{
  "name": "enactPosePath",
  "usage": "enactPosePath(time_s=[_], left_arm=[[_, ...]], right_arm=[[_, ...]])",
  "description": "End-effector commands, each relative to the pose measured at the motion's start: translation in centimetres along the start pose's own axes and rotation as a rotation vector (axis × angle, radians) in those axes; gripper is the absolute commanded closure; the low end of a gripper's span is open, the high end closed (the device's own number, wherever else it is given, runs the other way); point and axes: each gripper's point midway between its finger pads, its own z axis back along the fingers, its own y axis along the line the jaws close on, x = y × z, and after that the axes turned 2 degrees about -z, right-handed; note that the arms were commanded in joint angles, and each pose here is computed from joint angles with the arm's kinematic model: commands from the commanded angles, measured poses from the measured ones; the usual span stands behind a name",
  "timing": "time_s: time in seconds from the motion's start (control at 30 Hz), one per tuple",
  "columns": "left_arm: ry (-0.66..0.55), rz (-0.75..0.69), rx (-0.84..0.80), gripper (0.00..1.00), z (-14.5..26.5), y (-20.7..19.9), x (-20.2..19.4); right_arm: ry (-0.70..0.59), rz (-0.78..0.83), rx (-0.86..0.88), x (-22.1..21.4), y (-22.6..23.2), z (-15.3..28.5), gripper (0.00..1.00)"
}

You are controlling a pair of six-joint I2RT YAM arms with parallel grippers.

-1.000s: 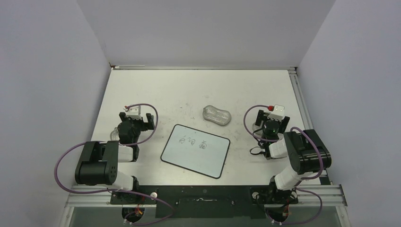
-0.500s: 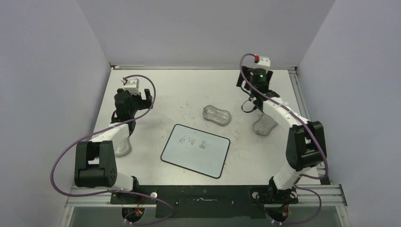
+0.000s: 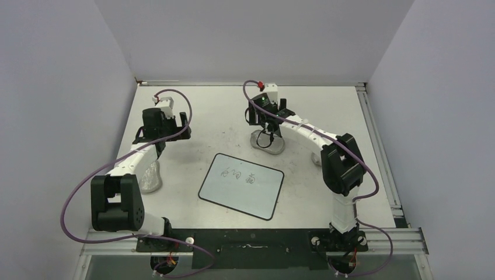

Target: Erase the whiteboard

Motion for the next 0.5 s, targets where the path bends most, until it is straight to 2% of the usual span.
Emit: enactPosePath(time_s=[0.0,0.23,0.37,0.47], left_arm=[[-0.017,0.015,-0.015,0.04,1.3,-0.5,1.8],[0.031,0.009,0.007,0.04,1.2,0.0,0.8],[0.052,0.003,0.018,0.04,1.1,0.3,0.1],[0.064,-0.001,0.021,0.04,1.2,0.4,-0.2]], right_arm=[[0.035,0.057,-0.011,-1.8,2.7,0.5,0.1],[0.089,0.139,-0.023,-6.2,5.4,-0.4,0.09],[0.116,0.154,-0.031,-7.5,5.7,-1.2,0.0],[0.12,0.158,-0.033,-7.8,5.8,-1.6,0.12]])
